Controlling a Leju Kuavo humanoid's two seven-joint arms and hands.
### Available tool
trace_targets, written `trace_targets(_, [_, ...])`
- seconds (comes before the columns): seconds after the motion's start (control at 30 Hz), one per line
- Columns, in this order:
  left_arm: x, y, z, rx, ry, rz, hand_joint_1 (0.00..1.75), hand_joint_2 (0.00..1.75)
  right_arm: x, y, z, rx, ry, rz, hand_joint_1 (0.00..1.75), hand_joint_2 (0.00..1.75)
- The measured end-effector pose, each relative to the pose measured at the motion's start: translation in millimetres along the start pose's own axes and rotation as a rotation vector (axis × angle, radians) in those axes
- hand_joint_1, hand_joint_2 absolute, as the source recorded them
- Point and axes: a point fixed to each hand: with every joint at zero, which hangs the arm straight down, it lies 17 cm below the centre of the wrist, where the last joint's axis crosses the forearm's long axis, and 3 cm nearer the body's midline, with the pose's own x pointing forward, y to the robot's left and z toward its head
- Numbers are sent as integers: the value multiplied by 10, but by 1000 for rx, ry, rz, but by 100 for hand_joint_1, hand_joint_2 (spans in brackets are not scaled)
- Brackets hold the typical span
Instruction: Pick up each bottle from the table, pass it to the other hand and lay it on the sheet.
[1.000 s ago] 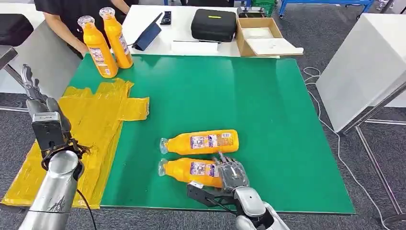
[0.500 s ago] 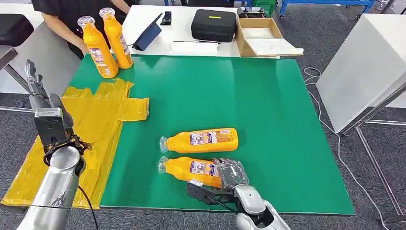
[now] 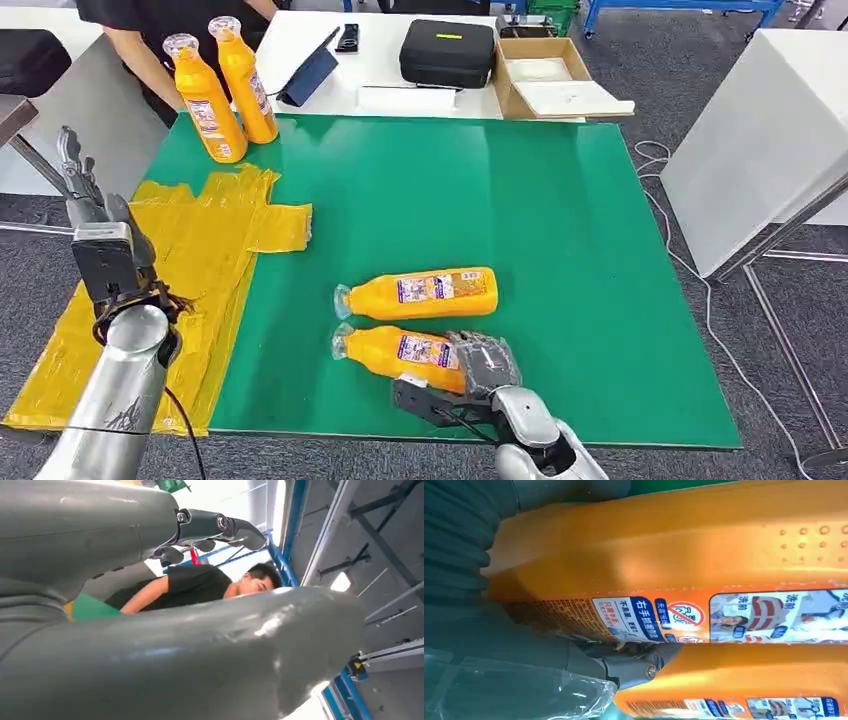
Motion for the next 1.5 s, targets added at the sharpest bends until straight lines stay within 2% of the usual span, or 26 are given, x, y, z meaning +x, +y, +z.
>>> trace_targets(0.13, [-58,-17,103,-20,19,2,0,0,45,-163,106,-27,-34,-96,175,175])
trace_targets(0.3, [-57,-66,182,-39,43,42,0,0,138,-802,276,-173,-113,-216,175,175])
trace_targets(0.43, [-39,-84,215,-41,50,59,0,0,141,-1105,390,-245,-137,-241,175,175])
trace_targets(0.57, [-64,-173,356,-70,123,194,0,0,189,-1434,550,-339,-183,-293,175,175])
trace_targets(0.67, [-49,-201,455,-77,142,225,0,0,203,-1636,647,-386,-202,-302,175,175])
trace_targets(0.87, [-25,-212,496,-76,155,256,0,0,207,-1789,735,-426,-217,-305,175,175])
trace_targets(0.9, [-58,-235,510,-82,185,296,0,175,202,-1826,745,-437,-221,-315,175,175])
trace_targets(1.0, [-151,-279,581,-87,263,399,0,175,158,-1965,767,-479,-228,-338,175,175])
trace_targets(1.13, [-205,-523,824,-130,419,677,0,175,30,-2386,739,-598,-250,-353,175,175])
trace_targets(1.33, [106,-1035,1048,-263,510,871,0,175,72,-2650,469,-619,-209,-354,175,175])
trace_targets(1.5, [441,-1383,1280,-369,587,1037,0,175,168,-2639,298,-596,-192,-345,175,175])
